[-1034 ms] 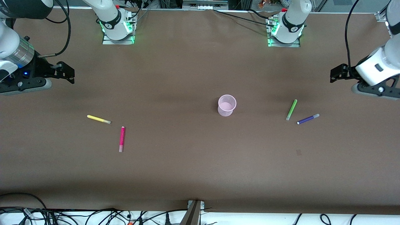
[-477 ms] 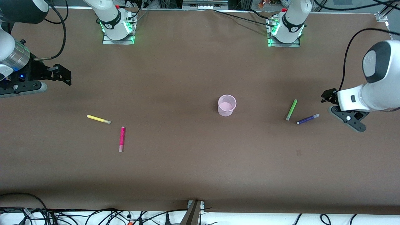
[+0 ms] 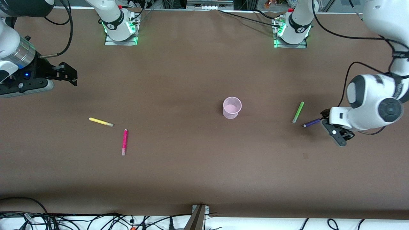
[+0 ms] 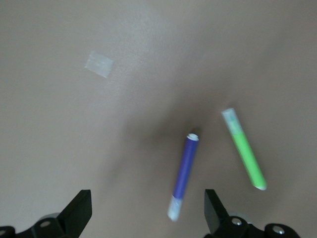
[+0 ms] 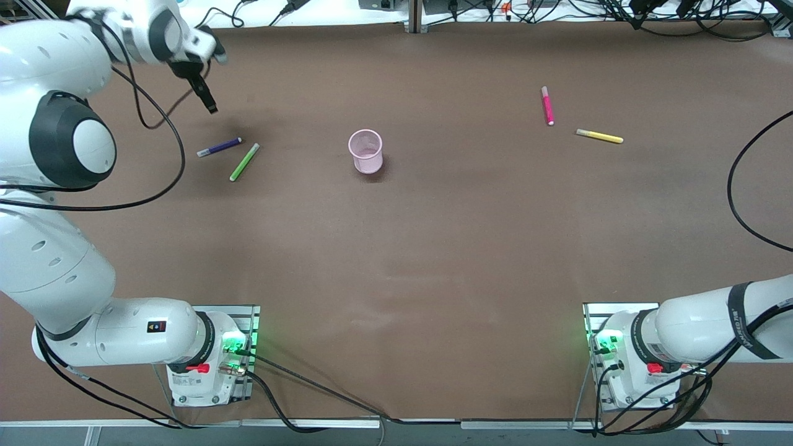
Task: Organize pens into pink holder with both arms
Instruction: 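Lower the left gripper and grasp the blue marker, then carry the blue marker to the pink cup while the right gripper reaches the pink marker, then drop the blue marker into the cup while the right gripper grasps the pink marker, then lift the pink marker toward the cup while the left gripper withdraws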
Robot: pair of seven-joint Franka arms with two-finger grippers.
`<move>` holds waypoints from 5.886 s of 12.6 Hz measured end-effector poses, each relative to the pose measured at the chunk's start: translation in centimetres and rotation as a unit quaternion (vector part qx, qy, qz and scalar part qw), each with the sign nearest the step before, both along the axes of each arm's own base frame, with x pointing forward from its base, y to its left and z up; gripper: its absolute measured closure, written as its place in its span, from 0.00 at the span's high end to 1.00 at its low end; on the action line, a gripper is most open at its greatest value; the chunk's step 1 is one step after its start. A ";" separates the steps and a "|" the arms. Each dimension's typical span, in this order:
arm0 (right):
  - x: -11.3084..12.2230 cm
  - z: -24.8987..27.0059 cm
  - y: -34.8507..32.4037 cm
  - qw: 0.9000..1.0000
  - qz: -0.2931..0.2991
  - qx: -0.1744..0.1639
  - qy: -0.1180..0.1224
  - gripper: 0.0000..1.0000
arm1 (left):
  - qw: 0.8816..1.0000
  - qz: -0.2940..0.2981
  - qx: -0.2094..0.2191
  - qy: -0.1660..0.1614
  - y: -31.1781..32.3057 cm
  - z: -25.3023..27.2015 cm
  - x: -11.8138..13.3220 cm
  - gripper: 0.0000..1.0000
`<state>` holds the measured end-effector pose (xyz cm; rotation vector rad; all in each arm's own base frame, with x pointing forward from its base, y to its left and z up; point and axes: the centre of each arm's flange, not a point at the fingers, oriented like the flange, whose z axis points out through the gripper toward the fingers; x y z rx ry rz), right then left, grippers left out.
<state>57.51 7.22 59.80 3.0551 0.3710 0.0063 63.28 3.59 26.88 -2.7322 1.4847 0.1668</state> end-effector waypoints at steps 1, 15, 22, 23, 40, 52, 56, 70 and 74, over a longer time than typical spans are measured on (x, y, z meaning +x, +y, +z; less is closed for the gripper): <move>0.0 0.1 0.1 1.000 0.001 0.000 -0.002 1.00 | 1.000 -0.011 0.003 -0.008 -0.4 -2.0 -0.8 1.00; 0.1 0.1 0.2 1.000 0.001 0.001 -0.003 1.00 | 0.998 -0.066 -0.012 -0.020 -2.3 -9.8 -3.9 0.40; 0.9 -2.5 1.4 1.000 0.021 0.000 0.018 1.00 | 0.996 -0.082 -0.012 -0.027 -2.0 -9.1 -3.3 0.18; 1.0 -3.1 1.8 0.999 0.024 0.000 0.024 1.00 | 0.996 -0.084 -0.014 -0.028 -2.3 -8.2 -2.9 0.18; 8.2 -28.2 6.6 0.997 -0.067 0.031 0.022 1.00 | 0.903 -0.009 -0.428 0.024 -32.7 7.0 -3.9 0.18; 7.1 -39.2 4.5 0.995 -0.086 0.045 0.015 0.81 | 0.901 -0.093 -0.422 -0.038 -35.2 3.6 -6.2 0.35; 6.0 -40.9 4.4 0.995 -0.086 0.049 0.007 0.71 | 0.899 -0.102 -0.423 -0.052 -35.6 5.3 -6.2 0.79; 5.6 -40.4 6.6 0.991 -0.118 0.055 0.034 0.19 | 0.985 0.070 -0.151 0.040 -18.8 13.1 0.3 1.00; 6.1 -33.1 13.0 0.969 -0.199 0.080 0.120 0.19 | 0.993 0.083 -0.081 0.027 -12.3 16.6 2.0 1.00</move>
